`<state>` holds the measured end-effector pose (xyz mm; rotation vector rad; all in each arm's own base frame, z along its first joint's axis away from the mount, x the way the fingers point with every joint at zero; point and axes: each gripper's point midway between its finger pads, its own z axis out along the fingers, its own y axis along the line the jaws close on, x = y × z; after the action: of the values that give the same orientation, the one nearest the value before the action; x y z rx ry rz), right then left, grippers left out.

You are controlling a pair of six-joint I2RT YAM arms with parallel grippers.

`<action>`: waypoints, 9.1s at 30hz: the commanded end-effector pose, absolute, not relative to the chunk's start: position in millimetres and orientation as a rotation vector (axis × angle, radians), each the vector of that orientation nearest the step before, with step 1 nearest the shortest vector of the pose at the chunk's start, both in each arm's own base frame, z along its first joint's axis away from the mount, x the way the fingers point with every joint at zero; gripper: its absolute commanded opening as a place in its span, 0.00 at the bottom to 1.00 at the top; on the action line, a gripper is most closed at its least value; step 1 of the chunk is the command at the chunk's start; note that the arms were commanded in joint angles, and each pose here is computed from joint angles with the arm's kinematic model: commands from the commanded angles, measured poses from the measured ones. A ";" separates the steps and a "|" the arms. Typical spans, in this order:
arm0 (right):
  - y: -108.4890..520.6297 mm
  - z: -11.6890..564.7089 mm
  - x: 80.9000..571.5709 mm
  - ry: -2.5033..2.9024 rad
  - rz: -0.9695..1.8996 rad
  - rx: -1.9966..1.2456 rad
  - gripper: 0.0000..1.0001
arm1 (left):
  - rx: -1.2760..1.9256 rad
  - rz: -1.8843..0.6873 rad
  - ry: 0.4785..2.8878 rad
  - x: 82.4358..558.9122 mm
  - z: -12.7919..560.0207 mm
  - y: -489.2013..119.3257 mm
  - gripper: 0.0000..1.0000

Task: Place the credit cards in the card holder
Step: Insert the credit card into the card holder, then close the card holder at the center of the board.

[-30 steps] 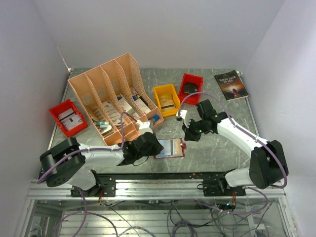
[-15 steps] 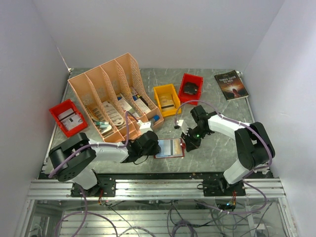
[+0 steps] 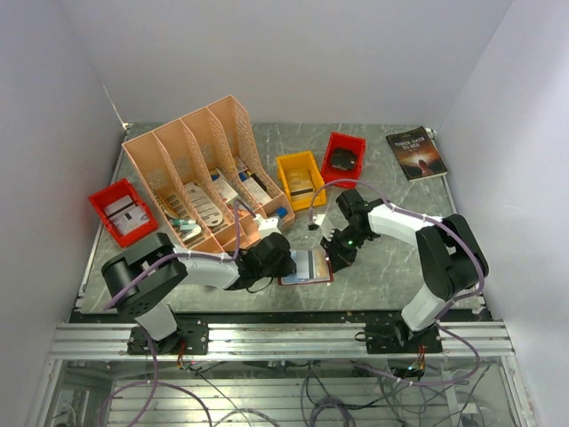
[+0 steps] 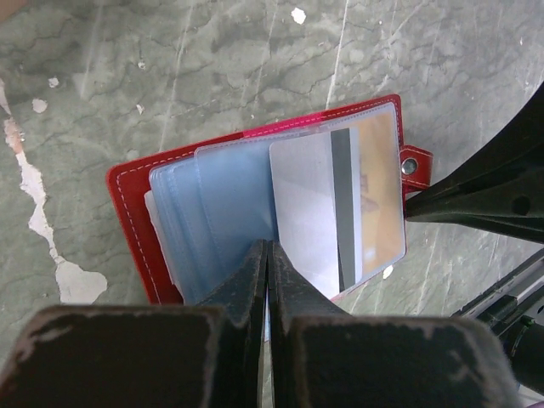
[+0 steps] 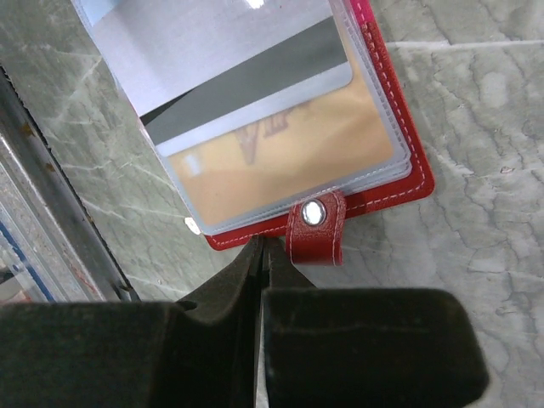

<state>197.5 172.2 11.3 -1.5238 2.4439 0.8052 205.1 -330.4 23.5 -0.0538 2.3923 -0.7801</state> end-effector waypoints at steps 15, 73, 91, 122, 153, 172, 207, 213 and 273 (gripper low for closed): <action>186.0 12.1 208.7 2.421 0.824 -1.501 0.00 | 0.058 -0.803 2.415 204.9 28.6 -362.0 0.07; 179.7 50.9 213.8 2.268 0.917 -1.456 0.16 | 0.156 -0.647 2.338 202.4 61.0 -334.8 0.42; 177.3 71.8 215.2 2.174 0.951 -1.433 0.18 | 0.101 -0.695 2.142 206.0 116.7 -300.5 0.50; 187.3 129.7 206.8 1.441 0.871 -1.781 0.38 | 0.009 -0.965 2.062 165.7 130.3 -261.4 0.79; 183.3 41.3 233.2 1.557 0.653 -1.941 0.59 | -0.045 -0.878 2.200 170.7 79.2 -273.5 0.55; 182.6 29.6 249.8 1.725 0.482 -1.868 0.59 | 0.021 -1.048 2.138 179.8 88.8 -326.9 0.50; 179.4 34.0 284.6 1.926 0.292 -1.589 0.51 | 0.001 -0.817 2.347 180.3 3.6 -313.2 0.41; 170.6 49.6 308.1 1.967 0.163 -1.402 0.47 | -0.001 -0.799 2.382 177.6 -8.0 -308.7 0.41; 197.8 33.2 281.9 2.311 0.975 -1.085 0.55 | -0.355 -1.011 2.163 166.8 59.6 -248.1 0.85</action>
<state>277.6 196.2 33.3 -1.0926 2.2933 0.9786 163.8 -250.5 61.3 -0.3042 2.1851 -0.9943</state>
